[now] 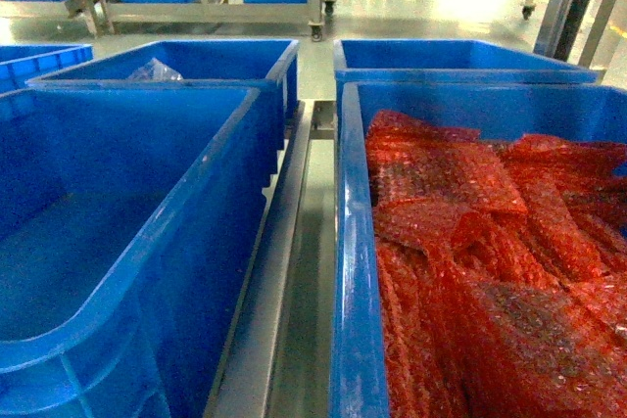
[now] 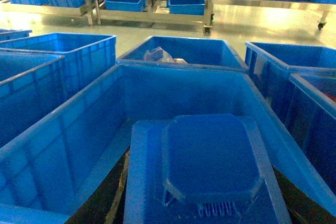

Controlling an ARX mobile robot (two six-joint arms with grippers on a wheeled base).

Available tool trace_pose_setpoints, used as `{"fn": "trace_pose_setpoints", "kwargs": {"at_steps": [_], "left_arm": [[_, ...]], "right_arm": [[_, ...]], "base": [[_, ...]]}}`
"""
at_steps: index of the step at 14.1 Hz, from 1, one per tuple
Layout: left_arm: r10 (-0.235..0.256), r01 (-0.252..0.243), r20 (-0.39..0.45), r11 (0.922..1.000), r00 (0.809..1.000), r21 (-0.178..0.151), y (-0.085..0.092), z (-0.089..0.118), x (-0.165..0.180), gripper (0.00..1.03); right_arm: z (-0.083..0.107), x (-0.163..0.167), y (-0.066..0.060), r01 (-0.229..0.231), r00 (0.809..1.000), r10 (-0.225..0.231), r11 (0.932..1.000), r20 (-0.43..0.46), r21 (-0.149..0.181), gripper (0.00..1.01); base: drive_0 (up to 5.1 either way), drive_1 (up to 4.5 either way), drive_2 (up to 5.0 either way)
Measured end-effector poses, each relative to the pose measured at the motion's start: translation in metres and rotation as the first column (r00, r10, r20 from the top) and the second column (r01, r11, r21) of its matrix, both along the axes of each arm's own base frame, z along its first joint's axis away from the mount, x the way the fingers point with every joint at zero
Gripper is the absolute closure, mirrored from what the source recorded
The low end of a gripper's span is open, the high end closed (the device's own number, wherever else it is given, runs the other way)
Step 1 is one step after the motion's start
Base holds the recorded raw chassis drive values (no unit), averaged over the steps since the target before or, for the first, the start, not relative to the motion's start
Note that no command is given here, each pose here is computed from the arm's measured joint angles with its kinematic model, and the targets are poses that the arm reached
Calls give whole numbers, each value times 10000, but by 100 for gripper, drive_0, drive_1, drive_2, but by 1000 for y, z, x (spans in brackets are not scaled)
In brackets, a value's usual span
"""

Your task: Pick blue part to blue bin on bottom shelf

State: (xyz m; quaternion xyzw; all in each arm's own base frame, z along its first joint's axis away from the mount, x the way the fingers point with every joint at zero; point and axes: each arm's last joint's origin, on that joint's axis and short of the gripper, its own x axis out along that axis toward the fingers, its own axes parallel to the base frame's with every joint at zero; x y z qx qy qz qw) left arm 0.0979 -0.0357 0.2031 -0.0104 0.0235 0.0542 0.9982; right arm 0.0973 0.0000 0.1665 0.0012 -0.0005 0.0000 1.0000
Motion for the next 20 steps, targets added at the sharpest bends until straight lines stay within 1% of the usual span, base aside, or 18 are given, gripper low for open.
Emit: {"fn": "trace_pose_setpoints", "kwargs": {"at_steps": [3, 4, 5, 7, 8, 9, 10, 11, 12, 13, 14, 15, 16, 17, 18, 20], "left_arm": [[0, 0, 0, 10000, 10000, 0, 0, 0, 0, 60], [114, -114, 32, 9999, 9999, -10, 0, 0, 0, 60], [1079, -1079, 188, 9942, 9940, -17, -5, 4, 2, 60], [1622, -1615, 471, 9867, 9856, -190, -6, 13, 26, 60], [1647, -1628, 689, 9861, 9839, -327, -6, 21, 44, 60], [1511, -1476, 921, 9881, 9842, -438, -7, 29, 65, 60], [1396, -1362, 1005, 9899, 9851, -393, -9, 33, 90, 60], [1268, -1255, 885, 9919, 9880, -206, -12, 30, 114, 60], [1254, -1258, 316, 9920, 9916, 123, -13, 20, 137, 49], [1485, -1468, -281, 9877, 9885, 537, -15, 7, 146, 37], [1520, -1484, -475, 9863, 9872, 714, -14, 3, 146, 24], [1536, -1525, -154, 9866, 9880, 583, -14, 9, 144, 5], [459, -472, 437, 9984, 9980, 307, -8, 10, 142, 13], [-482, 468, 474, 9985, 9977, 296, -1, 4, 130, 25], [-965, 953, 391, 9950, 9946, 300, 5, -4, 116, 39], [-1055, 1046, 347, 9941, 9938, 287, 13, -13, 99, 63]], "right_arm": [[0, 0, 0, 0, 10000, 0, 10000, 0, 0, 3], [0, 0, 0, 0, 10000, 0, 10000, 0, 0, 3], [0, 0, 0, -4, 10000, 4, 10000, 0, 0, 3], [0, 0, 0, 0, 10000, 0, 10000, -8, 4, 3], [0, 0, 0, 0, 10000, 0, 10000, 0, 4, 3], [0, 0, 0, 0, 10000, 0, 10000, 0, 0, 3], [0, 0, 0, 0, 10000, 0, 10000, 0, 0, 3], [0, 0, 0, 0, 10000, 0, 10000, 4, 0, 3], [0, 0, 0, 0, 10000, 0, 10000, 4, 0, 3], [0, 0, 0, 0, 10000, 0, 10000, 0, 0, 3], [0, 0, 0, 0, 10000, 0, 10000, 0, 4, 3], [0, 0, 0, 0, 10000, 0, 10000, 0, 0, 3], [0, 0, 0, 0, 10000, 0, 10000, 8, 0, 3], [0, 0, 0, 0, 10000, 0, 10000, 4, 0, 3], [0, 0, 0, 0, 10000, 0, 10000, 4, 0, 3], [0, 0, 0, 0, 10000, 0, 10000, 0, 0, 3]], "base": [[0, 0, 0], [0, 0, 0], [0, 0, 0], [0, 0, 0], [0, 0, 0], [0, 0, 0], [0, 0, 0], [0, 0, 0], [0, 0, 0], [0, 0, 0], [0, 0, 0], [0, 0, 0], [0, 0, 0], [0, 0, 0], [0, 0, 0], [0, 0, 0]]}}
